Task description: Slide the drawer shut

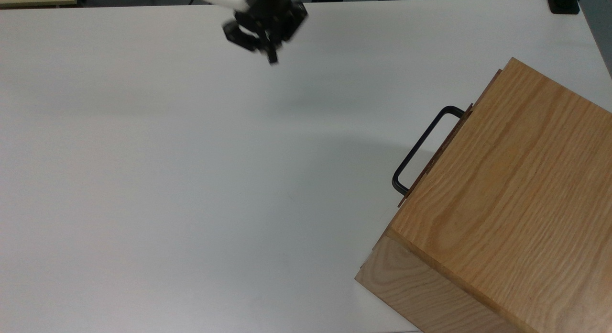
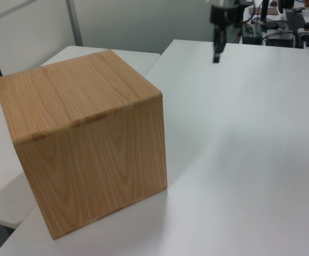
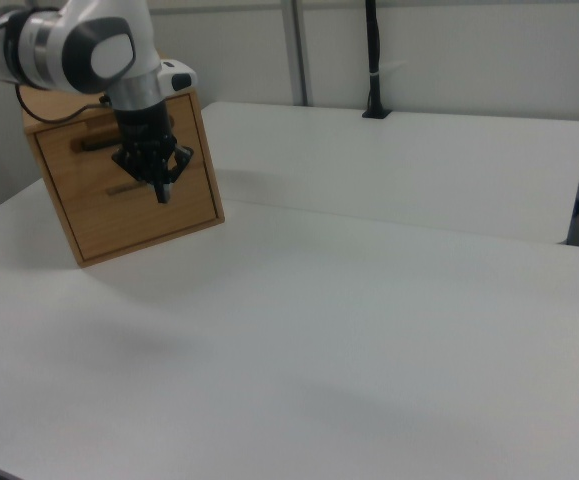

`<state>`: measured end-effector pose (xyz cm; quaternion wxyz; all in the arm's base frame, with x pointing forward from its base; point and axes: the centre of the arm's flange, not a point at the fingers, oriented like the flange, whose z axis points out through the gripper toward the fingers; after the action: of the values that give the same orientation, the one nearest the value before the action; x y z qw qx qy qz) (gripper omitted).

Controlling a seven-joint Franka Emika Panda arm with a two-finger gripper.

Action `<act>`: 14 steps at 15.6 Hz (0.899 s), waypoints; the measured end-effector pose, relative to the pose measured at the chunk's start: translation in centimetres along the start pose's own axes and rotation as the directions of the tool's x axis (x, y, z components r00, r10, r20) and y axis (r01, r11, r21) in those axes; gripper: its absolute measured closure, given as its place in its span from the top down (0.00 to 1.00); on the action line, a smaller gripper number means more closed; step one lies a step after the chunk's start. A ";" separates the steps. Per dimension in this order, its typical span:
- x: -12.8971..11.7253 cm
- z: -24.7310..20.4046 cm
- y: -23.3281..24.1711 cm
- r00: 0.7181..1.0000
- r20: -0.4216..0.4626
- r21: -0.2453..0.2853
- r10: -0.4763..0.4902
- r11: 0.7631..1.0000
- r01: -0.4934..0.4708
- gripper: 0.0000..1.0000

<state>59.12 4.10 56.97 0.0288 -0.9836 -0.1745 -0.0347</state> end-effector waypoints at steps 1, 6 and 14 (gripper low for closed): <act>-1.4 -1.2 0.8 0.999 0.027 0.001 0.043 0.999 -0.043 0.01; -5.2 -3.8 2.0 0.950 0.118 -0.131 0.289 0.953 -0.274 0.01; -6.3 -5.6 3.6 0.934 0.074 -0.150 0.349 0.930 -0.335 0.30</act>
<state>54.15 -1.76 61.89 -0.0408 -0.9991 0.0012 0.0080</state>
